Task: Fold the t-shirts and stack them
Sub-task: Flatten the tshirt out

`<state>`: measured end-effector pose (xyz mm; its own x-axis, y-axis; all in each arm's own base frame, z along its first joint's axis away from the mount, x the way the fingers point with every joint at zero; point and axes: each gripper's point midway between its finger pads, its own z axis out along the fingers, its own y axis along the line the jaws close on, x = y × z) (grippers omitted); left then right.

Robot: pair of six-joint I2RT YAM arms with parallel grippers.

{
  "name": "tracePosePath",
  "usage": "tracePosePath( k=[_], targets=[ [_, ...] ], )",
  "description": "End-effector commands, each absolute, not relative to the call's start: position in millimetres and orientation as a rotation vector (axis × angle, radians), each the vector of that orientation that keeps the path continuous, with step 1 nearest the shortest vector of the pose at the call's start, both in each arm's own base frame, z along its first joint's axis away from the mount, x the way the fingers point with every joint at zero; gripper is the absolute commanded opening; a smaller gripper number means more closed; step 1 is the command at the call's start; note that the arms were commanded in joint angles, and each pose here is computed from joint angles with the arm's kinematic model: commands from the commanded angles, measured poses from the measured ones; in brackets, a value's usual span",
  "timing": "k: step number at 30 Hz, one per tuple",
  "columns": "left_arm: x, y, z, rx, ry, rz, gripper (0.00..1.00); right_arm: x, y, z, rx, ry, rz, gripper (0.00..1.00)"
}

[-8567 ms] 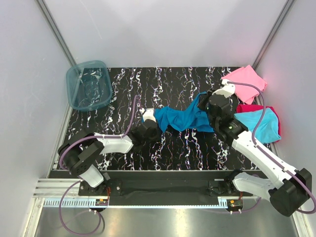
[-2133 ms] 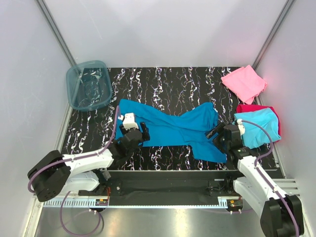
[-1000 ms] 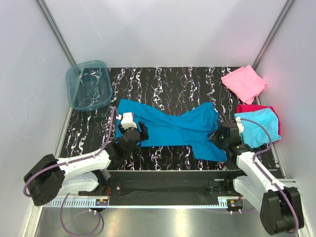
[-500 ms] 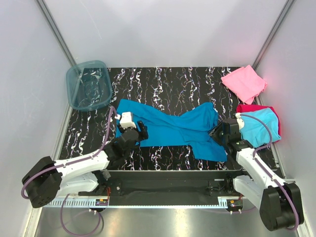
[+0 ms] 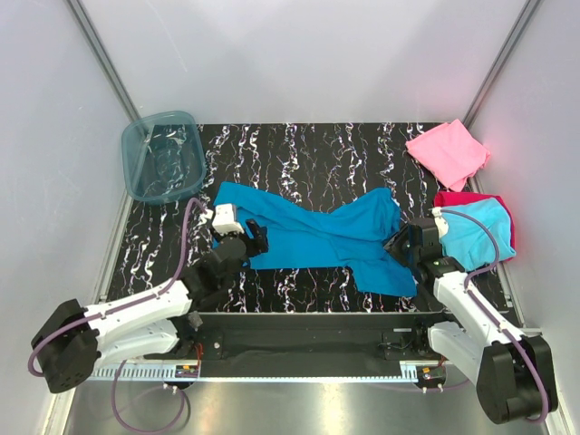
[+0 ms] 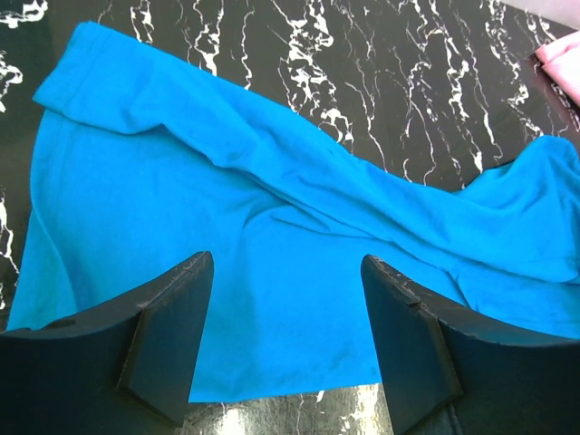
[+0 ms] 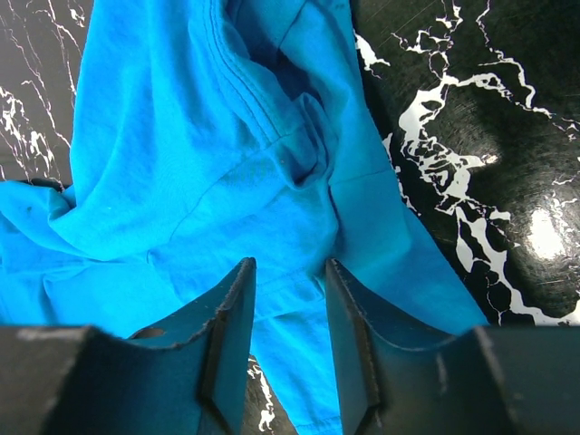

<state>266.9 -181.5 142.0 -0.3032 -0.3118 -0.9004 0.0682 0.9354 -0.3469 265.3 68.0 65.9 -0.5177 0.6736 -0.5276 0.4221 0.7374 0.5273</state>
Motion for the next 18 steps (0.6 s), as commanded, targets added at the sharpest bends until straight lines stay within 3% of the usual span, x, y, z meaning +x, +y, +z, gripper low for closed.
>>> tracePosePath(
  k=[1, 18],
  targets=[
    [269.6, -178.6, 157.4, -0.2, 1.797, -0.379, 0.71, 268.1, 67.2, 71.1, 0.817, 2.167, 0.432, 0.45],
    [266.8, -171.6, 176.9, -0.215, 1.756, -0.394, 0.71, 266.7, 73.1, 53.2, 0.85, 2.23, 0.442, 0.43]
  ],
)
